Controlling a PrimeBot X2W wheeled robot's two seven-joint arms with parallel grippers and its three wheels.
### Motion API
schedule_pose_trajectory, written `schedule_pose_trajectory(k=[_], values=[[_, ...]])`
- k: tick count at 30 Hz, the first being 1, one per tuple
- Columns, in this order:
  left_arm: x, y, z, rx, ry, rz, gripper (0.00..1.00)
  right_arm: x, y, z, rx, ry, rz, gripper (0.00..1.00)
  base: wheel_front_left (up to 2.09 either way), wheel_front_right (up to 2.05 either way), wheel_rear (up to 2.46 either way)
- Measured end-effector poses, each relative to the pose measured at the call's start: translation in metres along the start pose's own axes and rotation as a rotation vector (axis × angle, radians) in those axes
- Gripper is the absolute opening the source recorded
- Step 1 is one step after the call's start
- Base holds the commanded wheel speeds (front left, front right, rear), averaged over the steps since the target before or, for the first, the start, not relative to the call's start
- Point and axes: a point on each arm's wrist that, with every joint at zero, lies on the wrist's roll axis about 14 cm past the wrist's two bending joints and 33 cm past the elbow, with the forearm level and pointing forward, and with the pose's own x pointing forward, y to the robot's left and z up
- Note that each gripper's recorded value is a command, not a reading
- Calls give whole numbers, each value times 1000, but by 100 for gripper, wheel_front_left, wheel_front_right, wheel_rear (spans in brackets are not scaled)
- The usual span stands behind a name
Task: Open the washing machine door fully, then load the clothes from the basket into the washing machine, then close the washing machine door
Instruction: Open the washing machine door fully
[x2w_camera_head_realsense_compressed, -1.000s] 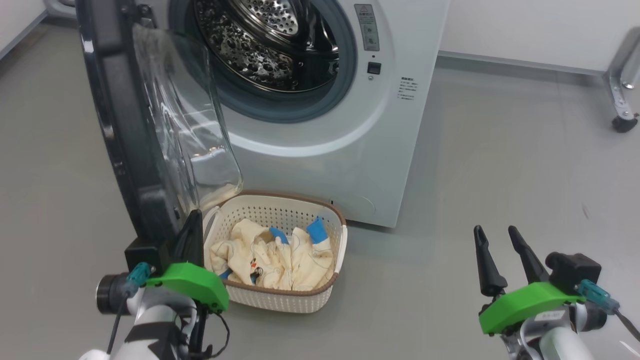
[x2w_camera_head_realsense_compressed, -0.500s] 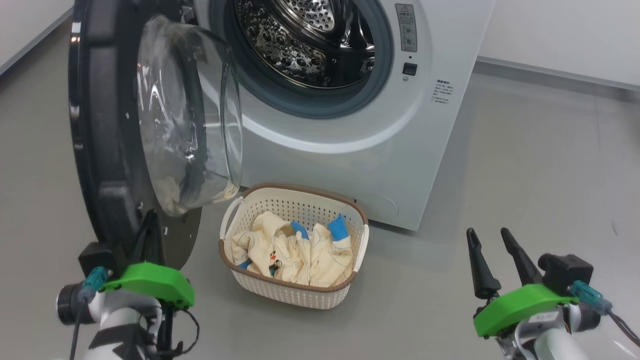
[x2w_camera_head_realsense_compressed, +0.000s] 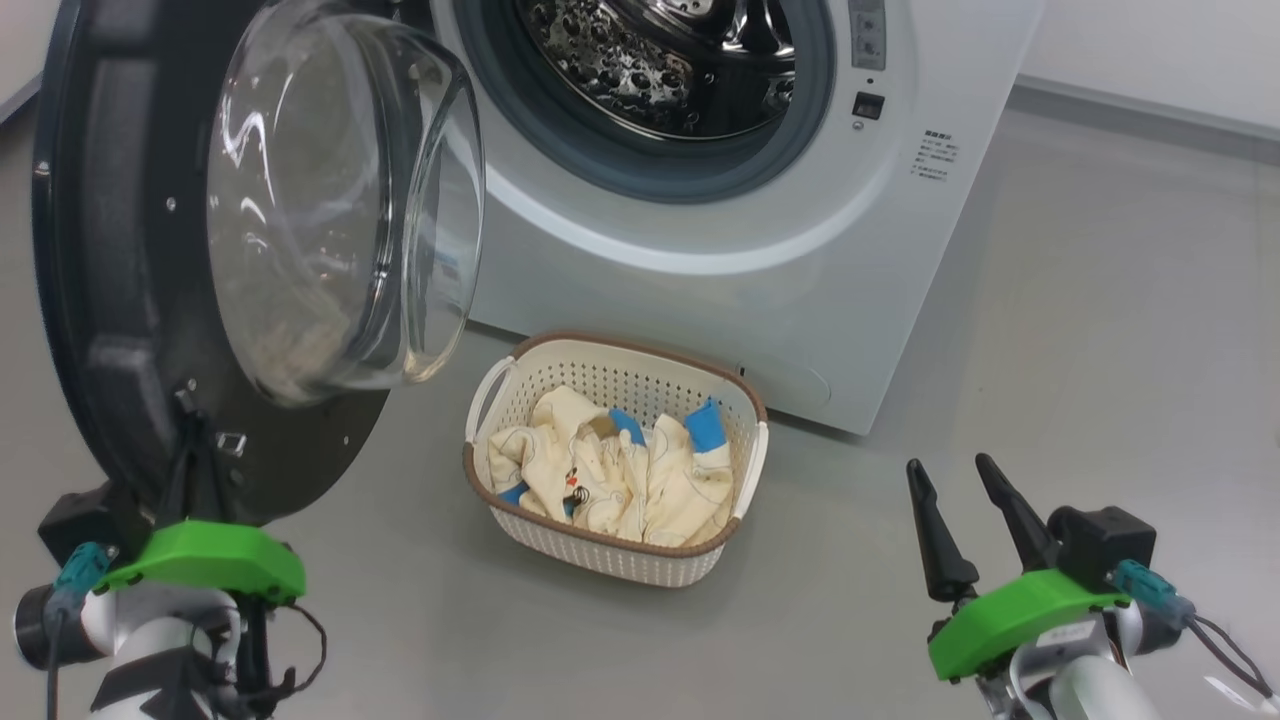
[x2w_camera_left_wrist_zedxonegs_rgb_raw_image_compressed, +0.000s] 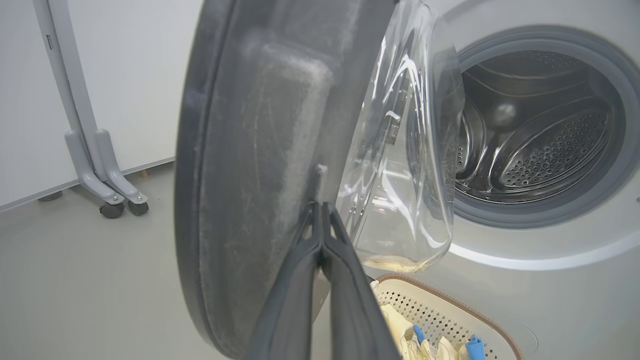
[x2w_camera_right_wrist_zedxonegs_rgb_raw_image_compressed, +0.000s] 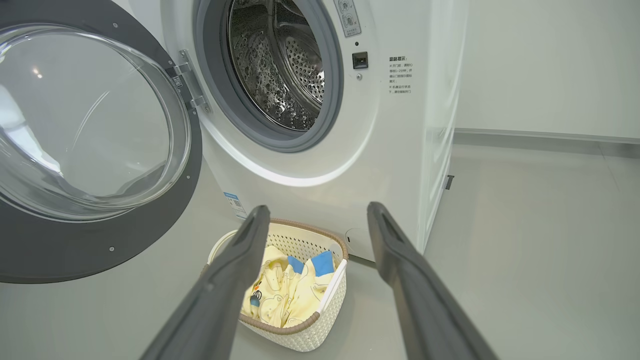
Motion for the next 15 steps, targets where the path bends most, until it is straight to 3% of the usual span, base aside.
schedule_pose_trajectory(k=[15], values=[[33, 43, 2, 27, 3, 138, 0, 39, -12, -31, 6, 66, 53, 100, 0, 0, 0]])
